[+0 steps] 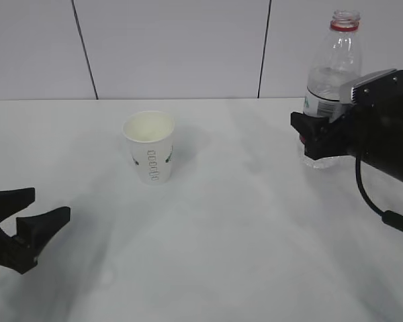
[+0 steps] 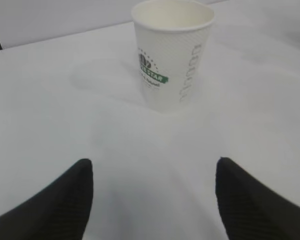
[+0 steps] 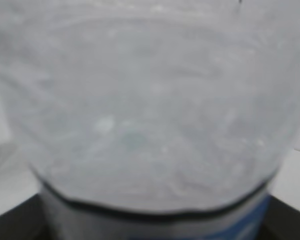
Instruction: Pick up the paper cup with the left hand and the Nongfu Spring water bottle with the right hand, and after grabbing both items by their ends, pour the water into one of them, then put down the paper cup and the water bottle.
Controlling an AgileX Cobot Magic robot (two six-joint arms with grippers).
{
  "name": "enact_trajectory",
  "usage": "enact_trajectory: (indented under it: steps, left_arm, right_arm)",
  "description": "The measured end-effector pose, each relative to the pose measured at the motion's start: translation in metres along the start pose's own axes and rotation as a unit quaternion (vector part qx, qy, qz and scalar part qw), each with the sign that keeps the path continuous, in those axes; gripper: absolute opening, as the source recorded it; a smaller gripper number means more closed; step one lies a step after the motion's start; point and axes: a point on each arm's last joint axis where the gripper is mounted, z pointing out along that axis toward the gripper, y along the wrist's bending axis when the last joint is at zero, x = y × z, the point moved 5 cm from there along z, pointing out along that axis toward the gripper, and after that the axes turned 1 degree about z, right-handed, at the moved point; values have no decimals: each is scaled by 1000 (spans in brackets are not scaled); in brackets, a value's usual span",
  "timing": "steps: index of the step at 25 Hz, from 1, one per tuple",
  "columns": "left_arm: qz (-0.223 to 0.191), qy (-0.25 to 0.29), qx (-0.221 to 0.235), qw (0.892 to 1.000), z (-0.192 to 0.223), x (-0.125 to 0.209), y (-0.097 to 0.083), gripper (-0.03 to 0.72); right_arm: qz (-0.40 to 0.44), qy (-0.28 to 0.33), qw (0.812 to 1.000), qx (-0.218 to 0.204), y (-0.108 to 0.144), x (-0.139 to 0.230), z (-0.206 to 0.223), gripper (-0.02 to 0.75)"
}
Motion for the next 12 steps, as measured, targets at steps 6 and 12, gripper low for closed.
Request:
enact_trajectory:
  steps: [6, 12]
  left_arm:
    - [-25, 13, 12, 1000, 2, 7, -3, 599]
    - [-21, -7, 24, 999, 12, -6, 2, 595]
  right_arm:
    - [-4, -13, 1000, 0, 4, -12, -15, 501]
    - [-16, -13, 1000, -14, 8, -12, -16, 501]
